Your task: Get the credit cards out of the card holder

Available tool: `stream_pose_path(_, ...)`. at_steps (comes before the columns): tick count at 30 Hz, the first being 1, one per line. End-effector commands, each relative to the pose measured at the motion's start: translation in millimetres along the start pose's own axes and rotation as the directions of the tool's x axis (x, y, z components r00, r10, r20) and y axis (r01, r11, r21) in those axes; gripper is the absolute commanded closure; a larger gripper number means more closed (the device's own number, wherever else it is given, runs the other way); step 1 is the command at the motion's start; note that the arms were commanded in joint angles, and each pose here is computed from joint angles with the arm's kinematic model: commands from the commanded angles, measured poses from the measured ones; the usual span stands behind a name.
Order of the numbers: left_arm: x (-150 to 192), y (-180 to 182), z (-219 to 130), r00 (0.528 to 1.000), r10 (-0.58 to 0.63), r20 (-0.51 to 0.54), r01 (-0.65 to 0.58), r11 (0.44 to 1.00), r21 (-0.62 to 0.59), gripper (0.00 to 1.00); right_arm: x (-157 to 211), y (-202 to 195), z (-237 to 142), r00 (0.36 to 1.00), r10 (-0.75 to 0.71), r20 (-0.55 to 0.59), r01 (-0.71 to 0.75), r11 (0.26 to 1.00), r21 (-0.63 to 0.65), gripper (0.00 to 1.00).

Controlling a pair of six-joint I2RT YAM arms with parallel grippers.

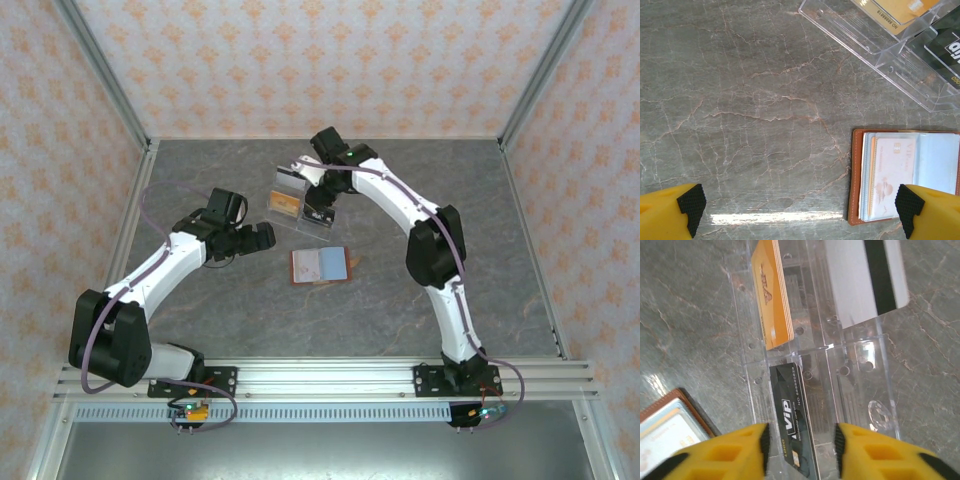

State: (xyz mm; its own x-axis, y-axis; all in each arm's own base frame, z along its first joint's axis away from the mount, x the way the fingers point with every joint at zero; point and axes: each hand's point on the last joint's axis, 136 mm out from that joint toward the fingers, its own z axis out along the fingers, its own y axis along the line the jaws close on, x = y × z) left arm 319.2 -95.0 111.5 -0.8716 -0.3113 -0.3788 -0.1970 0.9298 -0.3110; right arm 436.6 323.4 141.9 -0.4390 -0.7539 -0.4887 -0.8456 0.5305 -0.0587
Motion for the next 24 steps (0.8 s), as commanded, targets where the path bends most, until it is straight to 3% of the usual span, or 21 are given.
stream_pose_path(1,-4,-1,-8,0.999,-0.03,0.033,0.03,0.999,0.014,0.0,-16,7,-61,0.985,0.131,0.108,-0.136,0.99,0.033,0.51)
stream_pose_path(6,1,5,-6,0.996,-0.078,0.034,0.078,0.997,0.004,0.0,0,11,-86,0.909,0.377,0.176,-0.392,0.918,0.06,0.43)
stream_pose_path(9,5,7,-5,0.994,-0.107,0.031,0.107,0.994,0.0,0.0,16,38,-89,0.832,0.533,0.152,-0.532,0.845,-0.054,0.44)
stream_pose_path(14,12,7,-3,0.992,-0.123,0.027,0.122,0.992,0.028,0.0,53,71,-63,0.693,0.716,0.084,-0.713,0.698,-0.068,0.4)
stream_pose_path(20,19,3,5,0.991,-0.137,0.007,0.136,0.988,0.072,0.0,77,110,-11,0.674,0.738,-0.031,-0.738,0.674,-0.025,0.39)
stream_pose_path(24,21,1,9,0.989,-0.15,-0.011,0.15,0.985,0.082,0.0,83,123,16,0.667,0.739,-0.095,-0.743,0.67,0.0,0.45)
